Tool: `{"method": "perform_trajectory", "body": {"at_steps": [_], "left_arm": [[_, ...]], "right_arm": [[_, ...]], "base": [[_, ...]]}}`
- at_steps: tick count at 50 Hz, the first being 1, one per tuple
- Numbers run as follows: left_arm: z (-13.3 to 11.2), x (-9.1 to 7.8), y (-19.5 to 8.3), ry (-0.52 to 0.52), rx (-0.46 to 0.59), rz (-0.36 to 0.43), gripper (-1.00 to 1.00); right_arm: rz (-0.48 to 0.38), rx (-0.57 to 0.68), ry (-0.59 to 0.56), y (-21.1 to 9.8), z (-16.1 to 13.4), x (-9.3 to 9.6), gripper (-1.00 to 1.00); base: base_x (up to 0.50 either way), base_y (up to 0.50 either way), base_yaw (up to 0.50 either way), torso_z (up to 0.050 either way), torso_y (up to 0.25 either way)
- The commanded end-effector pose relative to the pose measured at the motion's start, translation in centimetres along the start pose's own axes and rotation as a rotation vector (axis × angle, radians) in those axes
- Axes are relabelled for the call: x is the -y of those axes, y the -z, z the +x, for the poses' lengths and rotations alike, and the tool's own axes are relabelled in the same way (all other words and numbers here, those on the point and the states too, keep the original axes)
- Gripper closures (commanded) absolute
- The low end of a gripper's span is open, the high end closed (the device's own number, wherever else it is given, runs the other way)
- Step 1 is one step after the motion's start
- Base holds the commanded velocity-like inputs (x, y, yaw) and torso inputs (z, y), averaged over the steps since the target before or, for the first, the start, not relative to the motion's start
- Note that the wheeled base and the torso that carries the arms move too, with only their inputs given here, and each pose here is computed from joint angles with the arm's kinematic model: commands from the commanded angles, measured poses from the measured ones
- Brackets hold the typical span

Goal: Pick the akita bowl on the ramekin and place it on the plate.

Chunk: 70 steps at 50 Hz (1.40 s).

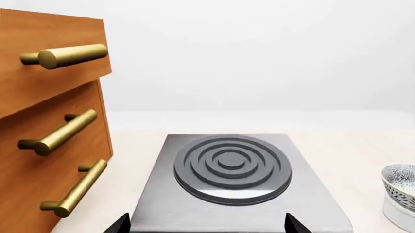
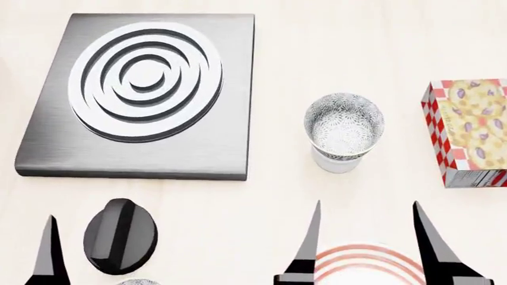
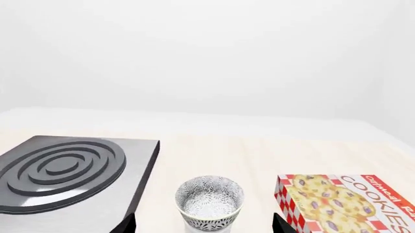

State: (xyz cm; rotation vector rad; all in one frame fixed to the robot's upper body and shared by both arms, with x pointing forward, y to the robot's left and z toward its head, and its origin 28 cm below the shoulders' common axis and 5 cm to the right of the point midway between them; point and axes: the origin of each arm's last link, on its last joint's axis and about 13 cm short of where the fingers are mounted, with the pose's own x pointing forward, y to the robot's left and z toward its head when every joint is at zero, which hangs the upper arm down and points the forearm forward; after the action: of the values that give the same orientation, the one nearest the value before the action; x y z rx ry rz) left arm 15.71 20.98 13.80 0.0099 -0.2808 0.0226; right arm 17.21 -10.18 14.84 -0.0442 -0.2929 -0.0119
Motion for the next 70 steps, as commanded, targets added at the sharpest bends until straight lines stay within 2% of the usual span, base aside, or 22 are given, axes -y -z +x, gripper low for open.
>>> {"method": "perform_trajectory", "body": {"at_steps": [1,5,7,8,12,13,15,17,18,20,21,23,25,28,29,34,37,38,41,43,58,70], "left_arm": [[0.1,0.0,0.0,0.000,-0.007,-0.001,-1.00],[0.1,0.1,0.1,-0.018,-0.008,0.034,-1.00],[0.1,0.1,0.0,-0.009,-0.008,0.030,-1.00],[0.0,0.1,-0.1,0.013,0.016,-0.001,-1.00],[-0.1,0.1,0.0,0.008,0.005,0.009,-1.00],[-0.1,0.1,0.0,0.006,0.001,0.013,-1.00],[-0.1,0.1,0.0,0.005,-0.001,0.015,-1.00],[-0.1,0.1,0.1,0.005,-0.008,0.018,-1.00],[-0.1,0.1,0.2,0.009,-0.011,0.015,-1.00],[0.0,0.1,0.3,0.009,-0.021,0.017,-1.00],[0.0,0.2,0.4,0.010,-0.026,0.016,-1.00],[0.0,0.1,0.5,0.010,-0.029,0.015,-1.00],[0.0,0.1,0.7,0.007,-0.039,0.018,-1.00],[0.0,0.0,0.6,0.007,-0.041,0.018,-1.00],[0.0,0.0,0.6,0.006,-0.044,0.018,-1.00],[-0.1,0.0,0.7,0.013,-0.051,0.024,-1.00],[-0.1,0.0,0.6,0.016,-0.051,0.020,-1.00],[-0.1,0.0,0.6,0.014,-0.052,0.017,-1.00],[-0.1,0.0,0.6,0.016,-0.051,0.020,-1.00],[-0.1,0.0,0.7,0.017,-0.052,0.024,-1.00],[0.2,-0.1,1.0,0.013,-0.064,0.020,-1.00],[0.1,-0.3,1.0,0.004,-0.057,0.018,-1.00]], "right_arm": [[-0.002,-0.002,-0.004,-0.1,0.1,0.0,-1.00],[-0.004,-0.006,-0.003,0.0,0.0,-0.1,-1.00],[-0.004,-0.004,-0.004,-0.1,0.0,-0.1,-1.00],[-0.004,-0.004,-0.005,0.0,-0.1,-0.1,-1.00],[-0.005,-0.003,-0.005,0.0,-0.1,0.0,-1.00],[0.031,-0.012,0.000,0.0,0.0,0.0,-1.00],[0.013,0.009,0.003,-0.1,0.1,0.1,-1.00],[0.034,0.033,-0.040,-0.4,0.3,0.2,-1.00],[0.000,0.040,-0.043,-0.9,0.5,0.4,-1.00],[0.002,0.054,-0.086,-1.7,0.8,0.5,-1.00],[0.062,0.043,-0.218,-2.5,1.6,0.7,-1.00],[0.034,0.029,-0.213,-3.5,2.6,1.3,-1.00],[0.047,0.006,-0.272,-4.5,3.6,1.9,-1.00],[-0.040,-0.026,-0.326,-5.4,4.9,2.4,-1.00],[-0.101,-0.019,-0.343,-5.9,5.8,2.8,-1.00],[-0.231,-0.112,-0.462,-7.4,9.0,4.1,-1.00],[-0.266,-0.148,-0.524,-8.3,10.5,4.5,-1.00],[-0.324,-0.167,-0.546,-8.7,11.3,4.7,-1.00],[-0.344,-0.238,-0.636,-9.2,12.7,5.1,-1.00],[-0.408,-0.286,-0.663,-9.6,13.8,5.5,-1.00],[-0.527,-0.545,-0.737,-9.8,18.4,7.1,-1.00],[-0.620,-0.684,-0.745,-10.8,21.4,7.9,-1.00]], "base": [[0.00,0.00,0.00,0.000,0.000],[0.00,0.00,0.00,0.000,0.000],[0.00,0.00,0.00,0.000,0.000],[0.00,0.00,0.00,0.000,0.000],[0.00,0.00,0.00,0.000,0.000],[0.00,0.00,0.00,0.000,0.000],[0.00,0.00,0.00,0.000,0.000],[0.00,0.00,0.00,0.000,0.000],[0.00,0.00,0.00,0.000,0.000],[0.00,0.00,0.00,0.000,0.000],[0.00,0.00,0.00,0.000,0.000],[0.00,0.00,0.00,0.000,0.000],[0.00,0.00,0.00,0.000,0.000],[0.00,0.00,0.00,0.000,0.000],[0.00,0.00,0.00,0.000,0.000],[0.00,0.00,0.00,0.000,0.000],[0.00,0.00,0.00,0.000,0.000],[0.00,0.00,0.00,0.000,0.000],[0.00,0.00,0.00,0.000,0.000],[0.00,0.00,0.00,0.000,0.000],[0.00,0.00,0.00,0.000,0.000],[0.00,0.00,0.00,0.000,0.000]]}}
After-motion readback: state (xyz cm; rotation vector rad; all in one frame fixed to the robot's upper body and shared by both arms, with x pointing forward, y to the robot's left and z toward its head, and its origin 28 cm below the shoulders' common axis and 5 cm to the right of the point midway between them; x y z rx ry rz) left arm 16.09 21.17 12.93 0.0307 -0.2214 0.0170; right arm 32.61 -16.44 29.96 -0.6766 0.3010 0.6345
